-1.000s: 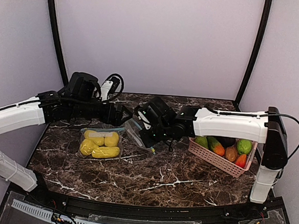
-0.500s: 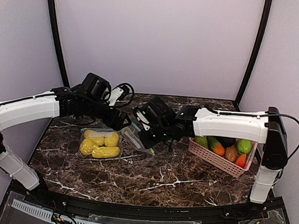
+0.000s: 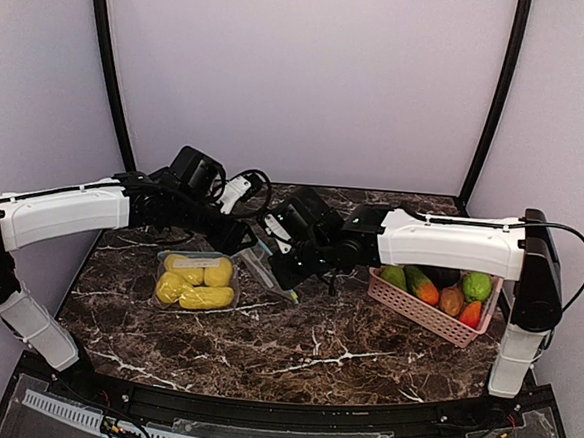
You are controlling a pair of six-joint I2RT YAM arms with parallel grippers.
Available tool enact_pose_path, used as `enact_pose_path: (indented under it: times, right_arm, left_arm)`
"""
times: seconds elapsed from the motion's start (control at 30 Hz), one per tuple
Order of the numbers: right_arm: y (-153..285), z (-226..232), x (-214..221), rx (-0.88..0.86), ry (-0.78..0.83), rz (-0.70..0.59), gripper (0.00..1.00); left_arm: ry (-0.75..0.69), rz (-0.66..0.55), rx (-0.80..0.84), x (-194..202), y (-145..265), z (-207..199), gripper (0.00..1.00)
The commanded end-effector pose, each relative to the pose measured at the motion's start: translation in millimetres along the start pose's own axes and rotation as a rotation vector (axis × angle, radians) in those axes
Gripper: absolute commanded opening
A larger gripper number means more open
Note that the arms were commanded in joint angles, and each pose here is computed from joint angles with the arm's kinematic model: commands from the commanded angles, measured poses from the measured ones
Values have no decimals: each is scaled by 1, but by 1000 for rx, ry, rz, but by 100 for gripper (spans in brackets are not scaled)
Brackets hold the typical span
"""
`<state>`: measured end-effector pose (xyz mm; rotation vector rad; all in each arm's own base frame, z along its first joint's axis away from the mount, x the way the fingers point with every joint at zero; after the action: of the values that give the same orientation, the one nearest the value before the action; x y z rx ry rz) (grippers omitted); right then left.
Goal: Place the food in the zip-top bag and seal the zipper
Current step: Pass from the right arm to the left
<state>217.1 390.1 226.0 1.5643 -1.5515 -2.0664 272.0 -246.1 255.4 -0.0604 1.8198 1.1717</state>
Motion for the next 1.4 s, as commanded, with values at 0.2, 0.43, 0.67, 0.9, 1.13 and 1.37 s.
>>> enact_pose_path:
  times: [0.2, 0.43, 0.67, 0.9, 1.13, 1.37]
  right_arm:
    - [-1, 6, -4, -15, 9, -6, 0]
    - [-3, 7, -5, -21, 10, -5, 0]
    - [-3, -2, -3, 3, -52, -3, 0]
    - [23, -17, -4, -30, -111, -54, 55]
    - [66, -67, 22, 34, -247, -59, 79]
    - [82, -141, 93, 177, -448, 75, 79]
  left_arm:
    - [-76, -24, 36, -4, -2, -1, 38]
    - [-96, -9, 30, 0, -7, 0, 20]
    - [-107, 3, 21, 8, -5, 1, 1]
    - [16, 30, -58, 16, 1, 7, 1]
    - [176, 46, -122, 23, 4, 12, 1]
    - [239, 44, -124, 25, 7, 12, 1]
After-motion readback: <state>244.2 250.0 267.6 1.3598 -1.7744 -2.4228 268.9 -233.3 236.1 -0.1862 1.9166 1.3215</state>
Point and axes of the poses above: each gripper's point midway between its finger pads, its own y axis back along the fingers, its own z axis along the line the jaws close on, x = y × z, the point moved 9 cm from there along y, back along the fingers, and after that the axes turned 5 degrees about y, right-handed, at the moved point
